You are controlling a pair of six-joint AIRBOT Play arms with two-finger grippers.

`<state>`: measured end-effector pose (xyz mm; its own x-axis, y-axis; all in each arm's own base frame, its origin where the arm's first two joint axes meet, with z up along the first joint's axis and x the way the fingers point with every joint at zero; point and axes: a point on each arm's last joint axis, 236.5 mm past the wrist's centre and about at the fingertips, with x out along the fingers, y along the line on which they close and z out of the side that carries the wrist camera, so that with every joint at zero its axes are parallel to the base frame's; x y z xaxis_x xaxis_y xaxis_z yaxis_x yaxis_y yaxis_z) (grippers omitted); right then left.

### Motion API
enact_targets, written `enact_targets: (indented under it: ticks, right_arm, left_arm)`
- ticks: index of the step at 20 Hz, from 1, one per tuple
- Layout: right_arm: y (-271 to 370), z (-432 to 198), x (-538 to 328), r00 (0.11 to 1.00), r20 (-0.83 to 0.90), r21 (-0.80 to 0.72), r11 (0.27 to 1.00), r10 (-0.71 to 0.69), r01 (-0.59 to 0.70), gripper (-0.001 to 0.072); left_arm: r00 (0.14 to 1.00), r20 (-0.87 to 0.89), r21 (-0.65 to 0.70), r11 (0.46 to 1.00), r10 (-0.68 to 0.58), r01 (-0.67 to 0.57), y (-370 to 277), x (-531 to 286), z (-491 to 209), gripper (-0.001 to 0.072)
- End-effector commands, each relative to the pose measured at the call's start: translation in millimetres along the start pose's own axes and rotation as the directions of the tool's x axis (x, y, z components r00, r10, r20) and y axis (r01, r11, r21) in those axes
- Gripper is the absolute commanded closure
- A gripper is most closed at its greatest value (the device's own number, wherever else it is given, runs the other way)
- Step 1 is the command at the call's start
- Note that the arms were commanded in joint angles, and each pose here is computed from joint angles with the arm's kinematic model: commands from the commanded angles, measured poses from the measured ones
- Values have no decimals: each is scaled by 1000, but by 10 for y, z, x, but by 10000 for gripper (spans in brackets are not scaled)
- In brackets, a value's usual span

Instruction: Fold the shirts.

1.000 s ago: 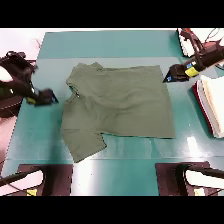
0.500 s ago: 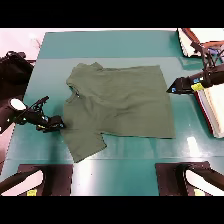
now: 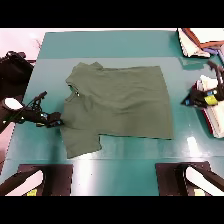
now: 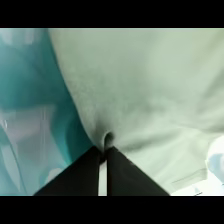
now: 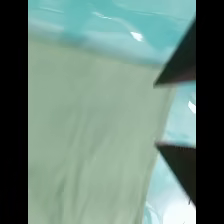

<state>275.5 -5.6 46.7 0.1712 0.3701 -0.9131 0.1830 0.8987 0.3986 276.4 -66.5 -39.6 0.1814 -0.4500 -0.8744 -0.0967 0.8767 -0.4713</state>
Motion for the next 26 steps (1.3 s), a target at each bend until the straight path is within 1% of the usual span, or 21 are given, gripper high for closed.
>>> enact_targets:
  ticks: [1, 2, 4, 7, 8, 9, 12, 14, 15, 16, 17, 19, 21, 22, 23, 24, 26]
  right_arm:
    - [-609, -527, 404, 992, -120, 262, 965, 33, -1, 222]
    - [-704, -695, 572, 987, -152, 324, 946, 60, -7, 228]
    - [-744, -956, 860, 972, -210, 372, 928, 108, -23, 281]
    - [-527, -926, 1157, 957, -155, 440, 884, 245, -155, 293]
    - [-441, -880, 1219, 947, -129, 457, 865, 293, -206, 361]
    - [-391, -868, 1270, 940, -126, 460, 859, 316, -226, 379]
    - [-250, -959, 1406, 928, -205, 406, 890, 312, -210, 393]
    - [-142, -996, 1486, 928, -240, 328, 923, 285, -199, 501]
    - [-88, -984, 1495, 933, -240, 282, 939, 268, -197, 599]
    - [-40, -931, 1457, 941, -230, 231, 953, 249, -195, 676]
    - [37, -814, 1355, 952, -195, 176, 963, 237, -204, 688]
    - [252, -481, 956, 970, -89, 39, 974, 225, -222, 689]
    - [548, -112, 281, 973, 73, -127, 970, 219, -208, 689]
    - [717, 61, -128, 960, 179, -211, 961, 217, -178, 689]
    - [920, 224, -624, 925, 309, -286, 949, 219, -129, 689]
    - [1121, 322, -1110, 872, 432, -351, 933, 230, -72, 689]
    - [1550, 342, -2137, 702, 657, -448, 891, 275, 70, 689]
  left_arm:
    - [997, 76, 28, 999, -32, 30, -175, -190, 159, 676]
    - [996, 78, 24, 999, -43, 42, -201, -192, 164, 676]
    - [995, 82, 20, 998, -58, 57, -237, -195, 172, 676]
    - [994, 83, 14, 998, -65, 64, -254, -196, 175, 676]
    - [994, 84, 13, 998, -66, 65, -255, -196, 175, 676]
    - [994, 84, 13, 998, -66, 65, -255, -197, 176, 676]
    - [994, 85, 10, 997, -74, 74, -275, -198, 180, 676]
    - [992, 90, 3, 996, -93, 93, -319, -204, 190, 676]
    - [990, 96, 3, 995, -102, 102, -345, -216, 196, 677]
    - [988, 113, 5, 994, -105, 105, -373, -259, 211, 677]
    - [985, 137, 10, 994, -106, 106, -414, -340, 241, 677]
    - [968, 220, 69, 992, -119, 106, -595, -661, 396, 677]
    - [918, 366, 150, 983, -151, 102, -938, -1274, 617, 677]
    - [874, 452, 216, 973, -177, 86, -1173, -1700, 716, 677]
    - [820, 534, 284, 957, -208, 58, -1417, -2145, 769, 677]
    - [747, 617, 344, 939, -247, 27, -1687, -2649, 778, 677]
    - [583, 742, 450, 891, -333, -64, -2197, -3613, 611, 677]
